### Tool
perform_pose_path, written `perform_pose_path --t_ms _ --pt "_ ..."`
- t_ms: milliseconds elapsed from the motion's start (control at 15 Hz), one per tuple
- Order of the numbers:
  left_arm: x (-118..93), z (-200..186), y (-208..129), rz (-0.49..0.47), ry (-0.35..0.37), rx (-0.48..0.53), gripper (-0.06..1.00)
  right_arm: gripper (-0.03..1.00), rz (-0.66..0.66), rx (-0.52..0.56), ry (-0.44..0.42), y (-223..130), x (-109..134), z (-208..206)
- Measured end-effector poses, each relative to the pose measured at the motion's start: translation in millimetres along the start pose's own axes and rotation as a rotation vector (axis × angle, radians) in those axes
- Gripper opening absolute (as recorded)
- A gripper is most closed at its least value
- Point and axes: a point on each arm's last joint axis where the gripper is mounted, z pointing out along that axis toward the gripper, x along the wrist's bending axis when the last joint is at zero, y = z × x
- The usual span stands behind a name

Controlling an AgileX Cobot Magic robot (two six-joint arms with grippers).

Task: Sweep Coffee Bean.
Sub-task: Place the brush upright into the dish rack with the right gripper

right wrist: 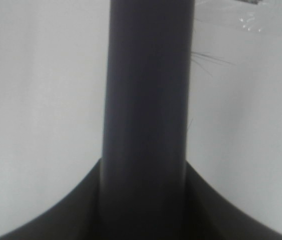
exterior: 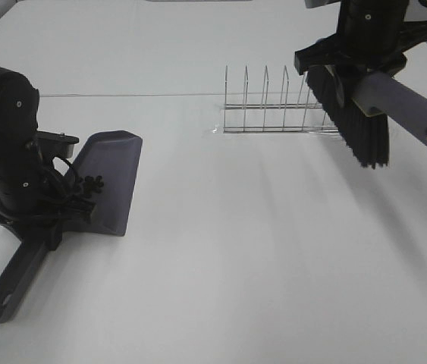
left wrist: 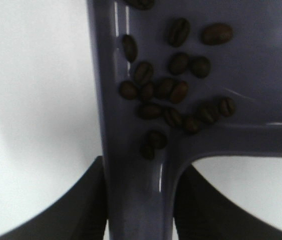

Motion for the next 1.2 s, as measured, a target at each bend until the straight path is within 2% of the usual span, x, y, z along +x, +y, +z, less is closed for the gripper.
perform_pose_path --t_ms 267,467,600,867,1200 --pt "-0.2 0.0 0.7 -0.001 -0.002 -0.008 0.36 0.35 -0.005 0.073 -0.022 -28.3 -9.8 13.6" --pt "-0.2 0.0 0.7 -0.002 -0.003 -0.008 0.36 0.35 -0.009 0.069 -0.017 -36.9 -7.6 31.9" --pt "-0.4 0.0 0.9 -0.002 -0.004 -0.010 0.36 0.35 0.026 0.024 0.002 -36.7 -12.3 42.0" --pt "-0.4 0.0 0.8 -0.002 -0.004 -0.009 0.36 0.35 0.126 -0.039 0.040 -28.7 -36.4 48.2" --pt "-0.4 0.0 1.0 -0.002 -0.004 -0.011 0.36 0.35 0.104 0.048 0.001 -29.6 -33.6 89.3"
